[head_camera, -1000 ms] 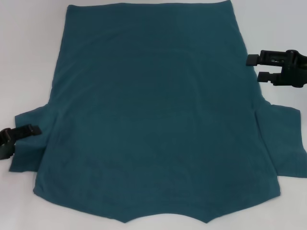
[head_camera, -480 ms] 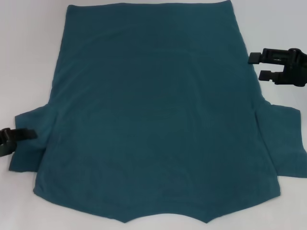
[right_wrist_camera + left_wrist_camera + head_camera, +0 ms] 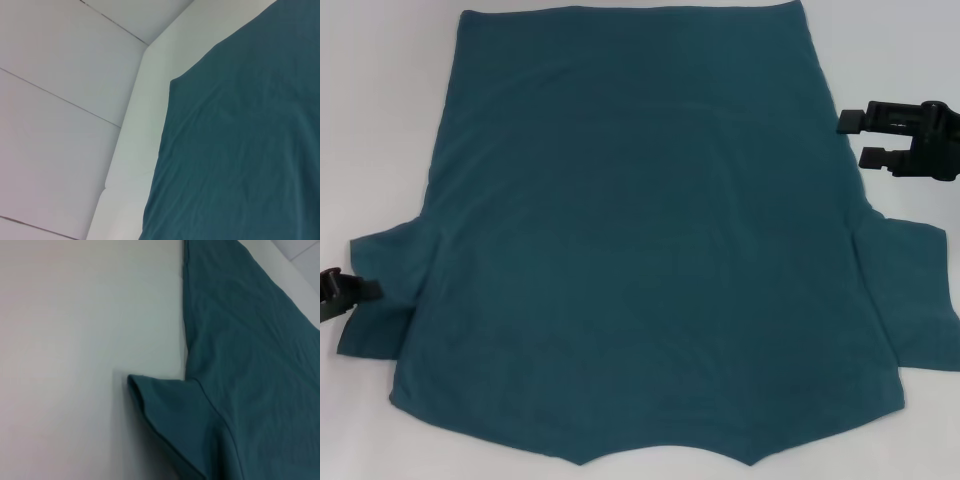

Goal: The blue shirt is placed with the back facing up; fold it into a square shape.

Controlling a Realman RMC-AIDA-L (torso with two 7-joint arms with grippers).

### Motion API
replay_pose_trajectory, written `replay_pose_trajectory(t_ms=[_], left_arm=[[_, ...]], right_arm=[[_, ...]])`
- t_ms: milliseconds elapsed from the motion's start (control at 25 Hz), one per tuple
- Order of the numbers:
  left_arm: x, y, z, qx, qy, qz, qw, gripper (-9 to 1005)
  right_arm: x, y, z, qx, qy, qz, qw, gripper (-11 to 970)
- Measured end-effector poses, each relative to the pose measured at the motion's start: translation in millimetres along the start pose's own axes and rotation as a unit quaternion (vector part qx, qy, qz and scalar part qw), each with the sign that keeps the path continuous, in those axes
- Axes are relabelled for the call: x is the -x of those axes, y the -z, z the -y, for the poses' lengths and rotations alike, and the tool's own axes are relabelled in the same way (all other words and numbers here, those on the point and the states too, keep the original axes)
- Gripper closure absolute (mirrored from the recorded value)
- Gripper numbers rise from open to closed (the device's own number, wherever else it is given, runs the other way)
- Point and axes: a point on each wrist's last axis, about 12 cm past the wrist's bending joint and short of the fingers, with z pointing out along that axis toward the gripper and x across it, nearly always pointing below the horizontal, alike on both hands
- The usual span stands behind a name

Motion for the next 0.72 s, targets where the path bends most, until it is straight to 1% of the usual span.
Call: replay_pose_trajectory(t_ms=[80,120,240,360,560,720], left_arm=[[1.7,0.6,1.0,0.002,-0.02,-0.003,1.0,839],[3.5,0.7,2.8,0.005,-0.044,-0.006,0.999,883],[10.4,-0.3,9.5,0.024,-0.106,-0.022,0.994,940],[18.8,-0.7,15.3,0.054,-0.143,-0.037,0.988,997],[33.6,4.3,20.1,0.097,-0.17,-0.04,0.98,997],[42.4,5.9,22.8,0.12,-0.187,-0.042,0.974,997]], right_arm=[[0.0,0.0,0.0,0.0,0.0,0.0,1.0,78],[0.0,0.0,0.0,0.0,0.0,0.0,1.0,78],[0.2,0.1,0.1,0.0,0.0,0.0,1.0,78],[0.7,0.4,0.3,-0.002,0.0,0.002,1.0,78],[0.9,0.5,0.4,-0.002,0.0,0.002,1.0,78],[1.1,0.5,0.5,-0.003,0.0,0.003,1.0,78]])
